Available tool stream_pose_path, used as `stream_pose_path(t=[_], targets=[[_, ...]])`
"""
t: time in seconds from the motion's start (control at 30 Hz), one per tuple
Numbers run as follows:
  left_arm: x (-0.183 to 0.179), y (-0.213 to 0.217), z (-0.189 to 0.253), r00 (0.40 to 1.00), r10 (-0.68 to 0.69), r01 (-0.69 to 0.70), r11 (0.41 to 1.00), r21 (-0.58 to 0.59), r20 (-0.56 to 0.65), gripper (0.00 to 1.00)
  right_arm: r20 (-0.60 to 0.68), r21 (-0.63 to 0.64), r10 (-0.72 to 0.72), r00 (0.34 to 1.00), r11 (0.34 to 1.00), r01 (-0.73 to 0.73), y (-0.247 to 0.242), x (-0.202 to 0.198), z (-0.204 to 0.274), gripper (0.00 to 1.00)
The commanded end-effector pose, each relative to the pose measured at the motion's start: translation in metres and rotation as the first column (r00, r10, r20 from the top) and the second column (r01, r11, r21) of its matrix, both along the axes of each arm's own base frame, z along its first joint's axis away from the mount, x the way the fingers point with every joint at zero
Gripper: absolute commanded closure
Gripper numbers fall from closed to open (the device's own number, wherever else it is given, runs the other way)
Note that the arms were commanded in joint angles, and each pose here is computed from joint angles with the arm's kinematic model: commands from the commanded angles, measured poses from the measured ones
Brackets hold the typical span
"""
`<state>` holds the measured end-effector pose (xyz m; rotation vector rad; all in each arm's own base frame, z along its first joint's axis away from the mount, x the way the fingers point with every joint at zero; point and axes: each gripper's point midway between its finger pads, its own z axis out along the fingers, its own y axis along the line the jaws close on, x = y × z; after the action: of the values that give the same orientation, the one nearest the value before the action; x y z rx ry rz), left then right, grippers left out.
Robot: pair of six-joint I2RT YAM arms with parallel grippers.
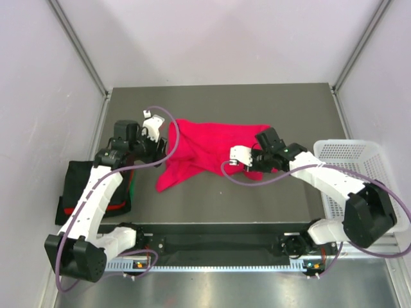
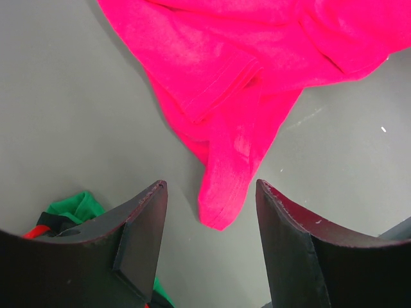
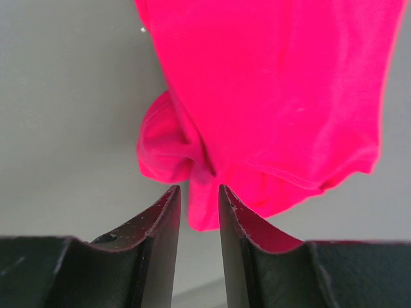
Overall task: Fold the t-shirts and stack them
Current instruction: Flatten the tshirt out
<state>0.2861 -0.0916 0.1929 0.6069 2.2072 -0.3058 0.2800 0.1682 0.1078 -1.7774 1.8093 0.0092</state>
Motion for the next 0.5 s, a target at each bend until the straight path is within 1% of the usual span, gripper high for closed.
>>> stream_pose_path(t=[0.0, 0.2, 0.47], targets=[[-0.001, 0.001, 0.007, 0.999, 0.0, 0.0, 1.0, 0.0, 0.042, 0.38, 0.009, -0.003, 0.011, 1.0, 1.0, -0.011, 0.006, 0.008, -0.002, 0.69], [-0.001, 0.002, 0.004, 0.999, 0.003, -0.003, 1.0, 0.002, 0.042, 0.38, 0.025, -0.011, -0.002, 1.0, 1.0, 0.002, 0.009, 0.02, 0.0, 0.71], [-0.001, 0.002, 0.002, 0.999, 0.002, -0.002, 1.0, 0.0, 0.04, 0.37, 0.044, -0.021, 0.0, 0.999, 1.0, 0.001, 0.006, 0.022, 0.008, 0.71]])
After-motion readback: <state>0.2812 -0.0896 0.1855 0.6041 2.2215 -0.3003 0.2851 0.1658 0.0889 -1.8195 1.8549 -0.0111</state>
